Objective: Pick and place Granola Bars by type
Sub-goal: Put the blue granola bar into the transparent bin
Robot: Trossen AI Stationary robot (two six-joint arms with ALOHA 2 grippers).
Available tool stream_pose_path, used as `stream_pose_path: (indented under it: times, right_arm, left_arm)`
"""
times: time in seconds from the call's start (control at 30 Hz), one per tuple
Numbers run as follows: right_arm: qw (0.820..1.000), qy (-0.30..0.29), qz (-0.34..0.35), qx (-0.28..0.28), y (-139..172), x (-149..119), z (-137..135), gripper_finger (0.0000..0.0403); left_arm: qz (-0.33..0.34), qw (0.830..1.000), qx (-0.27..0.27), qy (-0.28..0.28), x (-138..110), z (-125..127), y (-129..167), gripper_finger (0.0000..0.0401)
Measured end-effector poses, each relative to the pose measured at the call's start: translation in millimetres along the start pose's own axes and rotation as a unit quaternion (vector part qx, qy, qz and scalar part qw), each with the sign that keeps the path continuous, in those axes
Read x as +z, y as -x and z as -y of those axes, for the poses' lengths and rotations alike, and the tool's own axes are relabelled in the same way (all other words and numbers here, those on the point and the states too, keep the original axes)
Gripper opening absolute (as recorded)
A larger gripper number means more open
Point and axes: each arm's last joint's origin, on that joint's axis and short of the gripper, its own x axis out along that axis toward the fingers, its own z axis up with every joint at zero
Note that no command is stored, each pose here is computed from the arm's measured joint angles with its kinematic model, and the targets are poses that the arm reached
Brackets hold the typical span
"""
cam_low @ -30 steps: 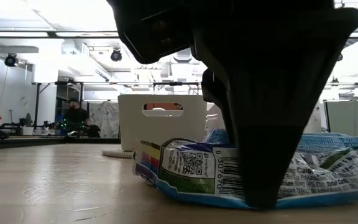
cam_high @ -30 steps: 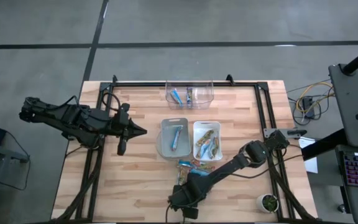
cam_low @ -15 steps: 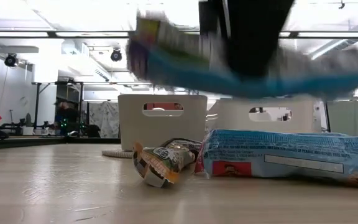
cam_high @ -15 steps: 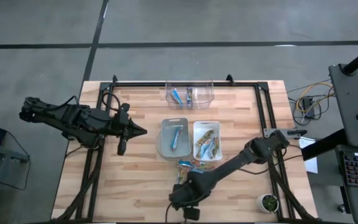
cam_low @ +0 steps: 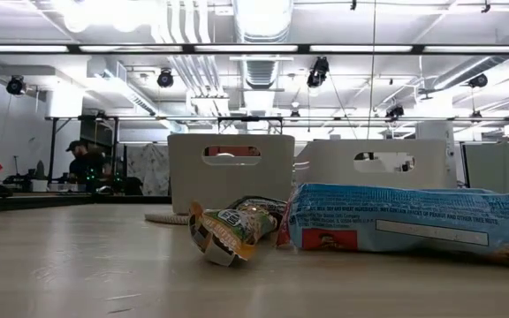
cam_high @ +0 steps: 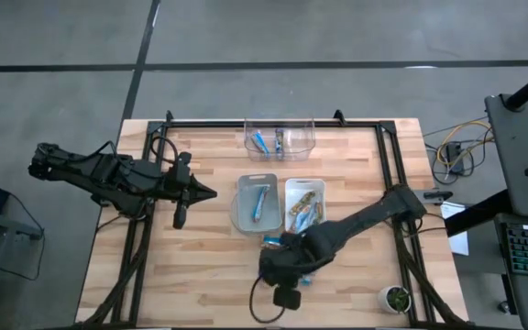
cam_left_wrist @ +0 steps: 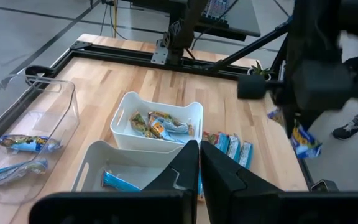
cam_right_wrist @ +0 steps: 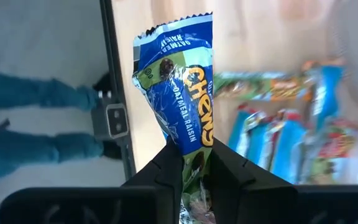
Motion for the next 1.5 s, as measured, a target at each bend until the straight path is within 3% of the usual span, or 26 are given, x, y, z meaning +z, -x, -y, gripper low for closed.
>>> stream_pose_path:
  times: [0.4, 0.6, 0.97, 1.5]
  right_arm:
    - [0.993, -0.041, 0.113, 0.009, 94.2, 20.0, 50.2, 0.0047]
    - [0.986, -0.069, 0.153, 0.004, 125.6, 29.6, 83.0, 0.0047]
    - [0.979, -0.111, 0.169, -0.022, 150.6, 44.9, 144.6, 0.0047]
    - [0.982, -0.105, 0.155, -0.035, 174.3, 51.8, 224.4, 0.0047]
  left_arm:
    - [0.0, 1.0, 0.0, 0.008, -0.1, 0.1, 0.0, 0.0]
    - [0.0, 1.0, -0.001, 0.008, -0.1, 0.2, 0.0, 0.0]
    - [0.0, 1.0, 0.0, 0.009, 0.0, 0.1, 0.0, 0.0]
    - [0.01, 0.999, 0.031, 0.036, 0.5, -1.7, 0.1, 0.0]
